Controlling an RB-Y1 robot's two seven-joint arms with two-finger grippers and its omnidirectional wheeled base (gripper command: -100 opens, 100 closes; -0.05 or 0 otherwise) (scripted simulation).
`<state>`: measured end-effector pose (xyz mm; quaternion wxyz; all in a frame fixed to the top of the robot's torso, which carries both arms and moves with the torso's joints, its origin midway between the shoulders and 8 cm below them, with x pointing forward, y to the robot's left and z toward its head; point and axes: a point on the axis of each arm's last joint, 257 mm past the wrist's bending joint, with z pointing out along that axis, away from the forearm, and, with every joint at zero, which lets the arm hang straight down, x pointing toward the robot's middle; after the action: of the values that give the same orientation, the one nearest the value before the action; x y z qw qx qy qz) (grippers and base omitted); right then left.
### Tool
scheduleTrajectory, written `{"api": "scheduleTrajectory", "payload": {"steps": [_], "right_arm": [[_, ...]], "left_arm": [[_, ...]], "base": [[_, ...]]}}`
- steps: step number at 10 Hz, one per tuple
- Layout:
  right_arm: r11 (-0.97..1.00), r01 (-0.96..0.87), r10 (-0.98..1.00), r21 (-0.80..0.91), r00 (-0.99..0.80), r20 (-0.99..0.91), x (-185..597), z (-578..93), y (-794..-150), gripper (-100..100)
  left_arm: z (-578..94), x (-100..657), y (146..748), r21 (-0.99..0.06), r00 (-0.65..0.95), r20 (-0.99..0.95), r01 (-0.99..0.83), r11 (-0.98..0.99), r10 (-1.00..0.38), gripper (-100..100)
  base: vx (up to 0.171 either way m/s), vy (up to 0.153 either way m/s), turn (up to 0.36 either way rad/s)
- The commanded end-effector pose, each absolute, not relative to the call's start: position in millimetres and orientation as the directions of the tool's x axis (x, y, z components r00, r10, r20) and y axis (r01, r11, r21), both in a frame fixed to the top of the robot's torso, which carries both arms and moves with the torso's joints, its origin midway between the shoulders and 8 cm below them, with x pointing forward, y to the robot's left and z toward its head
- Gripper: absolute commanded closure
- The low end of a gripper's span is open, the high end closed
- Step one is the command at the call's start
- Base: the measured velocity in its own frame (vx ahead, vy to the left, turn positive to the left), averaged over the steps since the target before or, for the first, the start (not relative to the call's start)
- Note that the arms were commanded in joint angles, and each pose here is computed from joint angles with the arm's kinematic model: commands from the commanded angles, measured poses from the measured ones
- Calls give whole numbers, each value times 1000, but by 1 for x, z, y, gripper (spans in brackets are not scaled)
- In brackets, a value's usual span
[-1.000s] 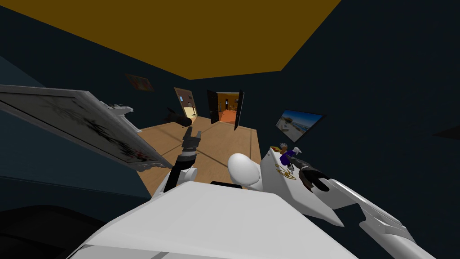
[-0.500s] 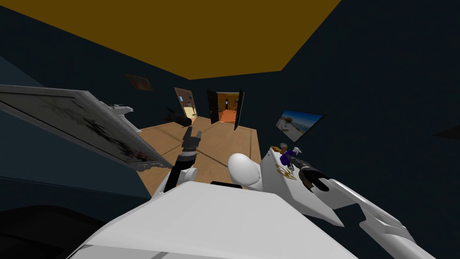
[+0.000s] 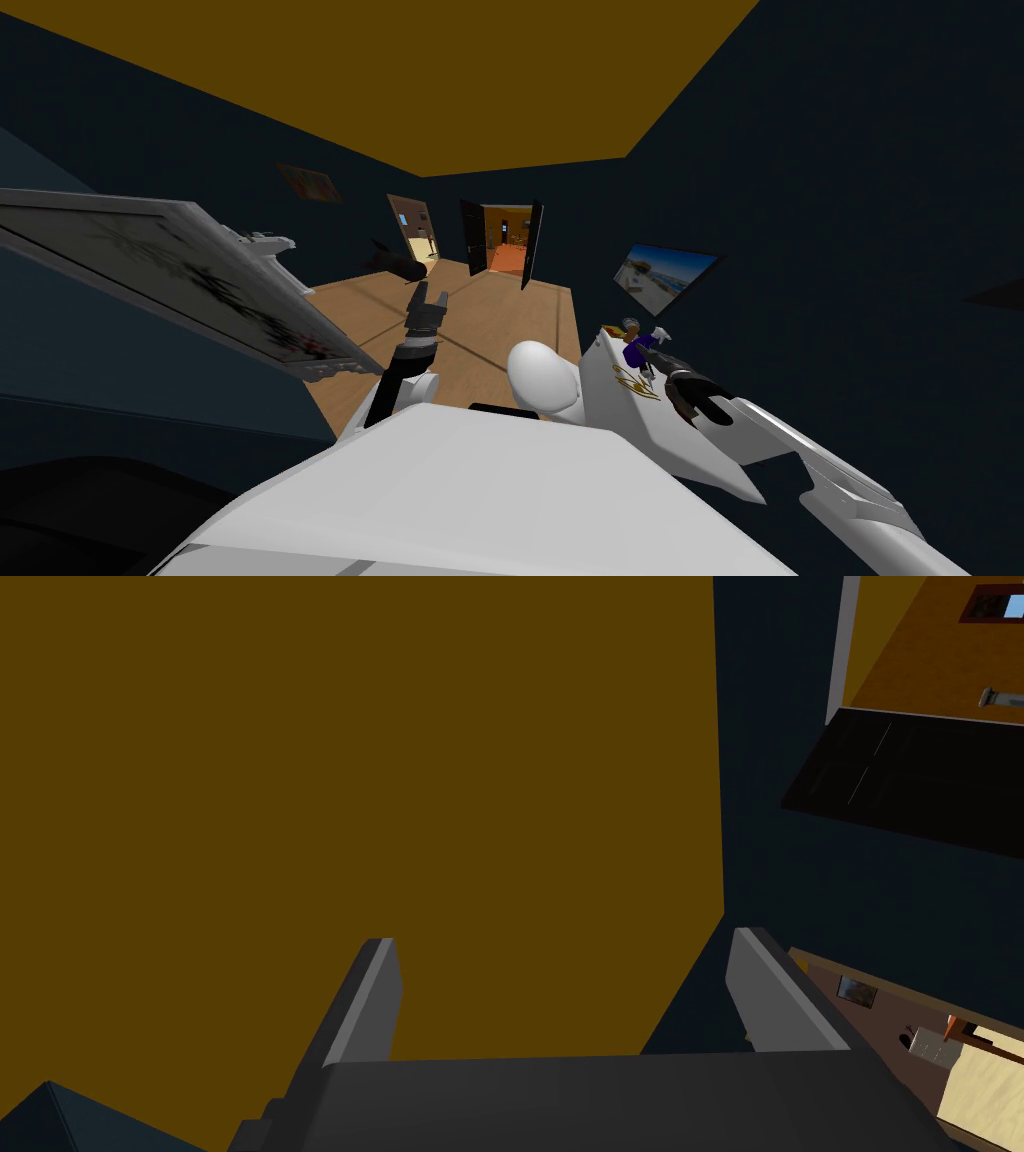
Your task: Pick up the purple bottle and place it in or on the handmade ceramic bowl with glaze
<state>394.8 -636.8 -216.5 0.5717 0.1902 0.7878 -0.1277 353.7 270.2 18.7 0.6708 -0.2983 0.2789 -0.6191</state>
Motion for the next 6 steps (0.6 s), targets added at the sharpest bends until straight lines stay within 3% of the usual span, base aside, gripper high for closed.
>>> {"api": "scheduleTrajectory", "payload": {"steps": [1,6], "right_arm": [[895,446,154,16,-274,-949,395,-216,-637,-100],[895,446,154,16,-274,-949,395,-216,-637,-100]], "left_arm": [[19,354,270,-746,78,-5,664,56,-997,0],[19,354,270,-746,78,-5,664,56,-997,0]], "base": [[0,0,0],[1,1,-2]]}}
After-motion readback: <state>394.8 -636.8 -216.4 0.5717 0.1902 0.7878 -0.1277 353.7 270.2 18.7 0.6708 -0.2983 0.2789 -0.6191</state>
